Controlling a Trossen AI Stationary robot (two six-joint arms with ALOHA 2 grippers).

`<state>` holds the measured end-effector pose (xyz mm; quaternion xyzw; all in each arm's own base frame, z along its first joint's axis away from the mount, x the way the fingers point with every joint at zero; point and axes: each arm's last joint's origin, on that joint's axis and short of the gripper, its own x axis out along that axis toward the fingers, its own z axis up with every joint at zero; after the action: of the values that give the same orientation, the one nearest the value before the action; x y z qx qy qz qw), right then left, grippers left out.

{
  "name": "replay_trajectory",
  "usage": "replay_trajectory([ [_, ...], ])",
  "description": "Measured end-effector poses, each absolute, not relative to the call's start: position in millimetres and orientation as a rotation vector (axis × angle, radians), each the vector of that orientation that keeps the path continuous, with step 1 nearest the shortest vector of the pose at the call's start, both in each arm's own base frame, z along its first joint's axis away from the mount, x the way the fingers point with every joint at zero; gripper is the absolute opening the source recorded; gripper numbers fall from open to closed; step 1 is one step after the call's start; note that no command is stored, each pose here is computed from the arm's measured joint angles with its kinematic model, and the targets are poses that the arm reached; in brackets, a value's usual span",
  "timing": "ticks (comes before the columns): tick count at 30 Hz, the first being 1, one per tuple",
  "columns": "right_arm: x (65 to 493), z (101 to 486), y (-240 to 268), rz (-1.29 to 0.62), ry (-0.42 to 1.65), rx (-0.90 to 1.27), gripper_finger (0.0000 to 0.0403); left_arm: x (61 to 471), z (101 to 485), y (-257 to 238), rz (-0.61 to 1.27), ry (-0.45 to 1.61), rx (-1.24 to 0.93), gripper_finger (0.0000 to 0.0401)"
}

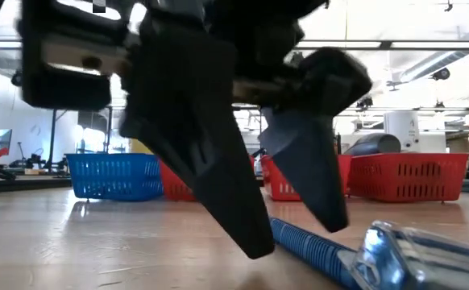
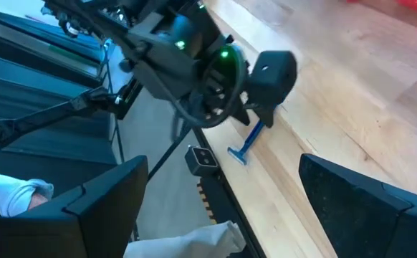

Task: Pick & Place Travel size toiletries
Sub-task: Put the blue razor into the blue basket

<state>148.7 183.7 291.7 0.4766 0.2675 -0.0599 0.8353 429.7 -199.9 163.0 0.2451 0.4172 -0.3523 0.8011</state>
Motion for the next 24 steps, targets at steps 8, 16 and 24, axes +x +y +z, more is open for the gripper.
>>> replay_trajectory([
  [8,148.7,291.7,183.7,-0.122,0.567,0.995,0.0337,426.7,157.0,-192.8,-0.762,0.96,0.5,0.0119],
  [16,148.8,291.5,183.6,-0.122,0.568,0.989,0.0332,423.3,156.0,-191.9,-0.719,1.031,0.403,0.0052],
  [24,148.5,291.0,183.2,-0.126,0.571,0.985,0.0357,412.0,172.6,-188.4,-0.57,1.131,0.277,0.0031],
])
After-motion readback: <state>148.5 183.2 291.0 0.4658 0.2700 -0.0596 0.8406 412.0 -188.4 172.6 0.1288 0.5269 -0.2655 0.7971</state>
